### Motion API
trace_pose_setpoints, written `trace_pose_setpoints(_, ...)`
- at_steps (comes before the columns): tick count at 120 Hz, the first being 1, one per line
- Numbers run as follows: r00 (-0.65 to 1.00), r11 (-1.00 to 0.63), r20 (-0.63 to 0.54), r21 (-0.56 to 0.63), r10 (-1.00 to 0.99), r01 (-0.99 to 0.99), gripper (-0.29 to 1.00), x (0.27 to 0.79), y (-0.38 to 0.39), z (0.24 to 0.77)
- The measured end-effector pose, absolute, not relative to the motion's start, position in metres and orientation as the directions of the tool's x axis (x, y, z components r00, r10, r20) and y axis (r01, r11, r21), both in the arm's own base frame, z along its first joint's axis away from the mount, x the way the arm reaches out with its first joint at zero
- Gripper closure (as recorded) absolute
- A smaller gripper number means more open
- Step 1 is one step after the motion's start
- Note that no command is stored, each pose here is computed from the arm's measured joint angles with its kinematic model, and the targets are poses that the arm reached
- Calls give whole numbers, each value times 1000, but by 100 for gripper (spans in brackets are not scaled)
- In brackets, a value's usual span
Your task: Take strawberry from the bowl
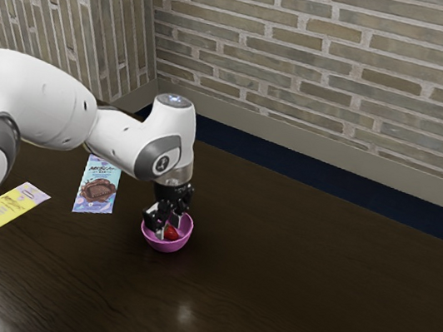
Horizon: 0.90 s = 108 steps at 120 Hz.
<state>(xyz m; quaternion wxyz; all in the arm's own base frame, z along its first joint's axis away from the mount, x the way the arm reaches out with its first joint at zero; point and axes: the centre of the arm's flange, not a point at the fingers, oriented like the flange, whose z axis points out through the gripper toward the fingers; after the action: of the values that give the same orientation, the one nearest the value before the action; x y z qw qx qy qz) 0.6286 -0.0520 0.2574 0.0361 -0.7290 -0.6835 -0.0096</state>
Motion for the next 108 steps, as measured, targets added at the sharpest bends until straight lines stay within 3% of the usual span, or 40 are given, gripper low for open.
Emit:
trace_pose_setpoints(36, 78, -76, 64, -39, 995, 996, 35, 630, -52, 250)
trace_pose_setpoints(108, 87, -86, 66, -16, 994, 996, 58, 632, -56, 265)
